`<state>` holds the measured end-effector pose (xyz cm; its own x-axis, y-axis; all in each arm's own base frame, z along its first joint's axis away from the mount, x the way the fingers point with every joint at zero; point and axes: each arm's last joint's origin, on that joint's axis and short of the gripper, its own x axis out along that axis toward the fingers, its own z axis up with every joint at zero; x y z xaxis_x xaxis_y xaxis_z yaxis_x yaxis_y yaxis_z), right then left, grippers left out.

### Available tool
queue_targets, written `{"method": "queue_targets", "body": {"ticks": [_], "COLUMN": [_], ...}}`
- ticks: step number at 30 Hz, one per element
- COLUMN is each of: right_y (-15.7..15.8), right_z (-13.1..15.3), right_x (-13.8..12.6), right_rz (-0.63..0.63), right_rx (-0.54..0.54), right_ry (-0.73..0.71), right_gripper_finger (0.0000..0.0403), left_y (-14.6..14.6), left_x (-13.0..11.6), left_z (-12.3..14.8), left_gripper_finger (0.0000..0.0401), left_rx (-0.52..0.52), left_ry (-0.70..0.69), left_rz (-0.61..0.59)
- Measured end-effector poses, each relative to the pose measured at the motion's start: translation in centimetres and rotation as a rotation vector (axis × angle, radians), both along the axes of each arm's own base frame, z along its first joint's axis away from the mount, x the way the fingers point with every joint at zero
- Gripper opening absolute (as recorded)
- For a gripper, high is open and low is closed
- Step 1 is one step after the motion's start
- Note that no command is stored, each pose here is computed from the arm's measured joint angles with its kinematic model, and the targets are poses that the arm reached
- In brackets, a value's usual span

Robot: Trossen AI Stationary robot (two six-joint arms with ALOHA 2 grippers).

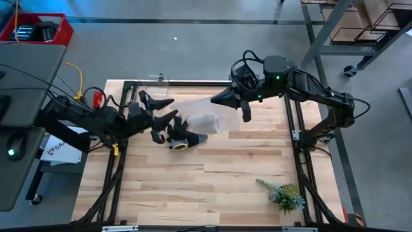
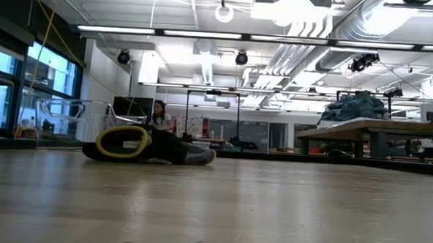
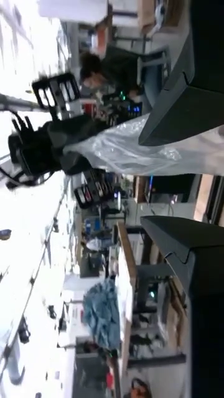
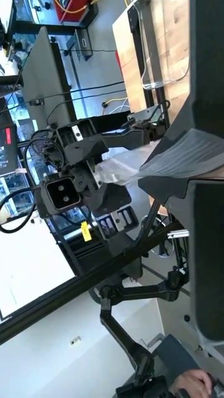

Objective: Roll bandage
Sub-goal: Close the transparent zip bag

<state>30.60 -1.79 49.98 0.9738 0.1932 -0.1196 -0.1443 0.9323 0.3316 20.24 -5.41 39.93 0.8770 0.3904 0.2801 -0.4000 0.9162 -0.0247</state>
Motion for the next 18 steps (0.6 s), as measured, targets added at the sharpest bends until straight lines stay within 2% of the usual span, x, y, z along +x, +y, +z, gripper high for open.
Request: {"method": "queue_targets", "body": {"ticks": [10,14,18], "right_y": [0.0,0.0,0.0], "right_z": [0.0,0.0,0.0], "right_x": [0.0,0.0,0.0], "right_rz": [0.013,0.013,0.015], "right_rx": [0.002,0.002,0.002], "right_ry": [0.000,0.000,0.000], "right_gripper_finger": [0.0000,0.0000,0.0000], "left_y": [-0.1,0.0,0.1], "left_x": [1.5,1.5,1.4], "left_z": [-0.8,-0.6,-0.4], "left_gripper_finger": [0.0191,0.0191,0.0191], "left_rx": [0.023,0.011,0.042], "left_ry": [0.020,-0.010,-0.016], "left_rz": [-0.044,-0.043,-0.031]}}
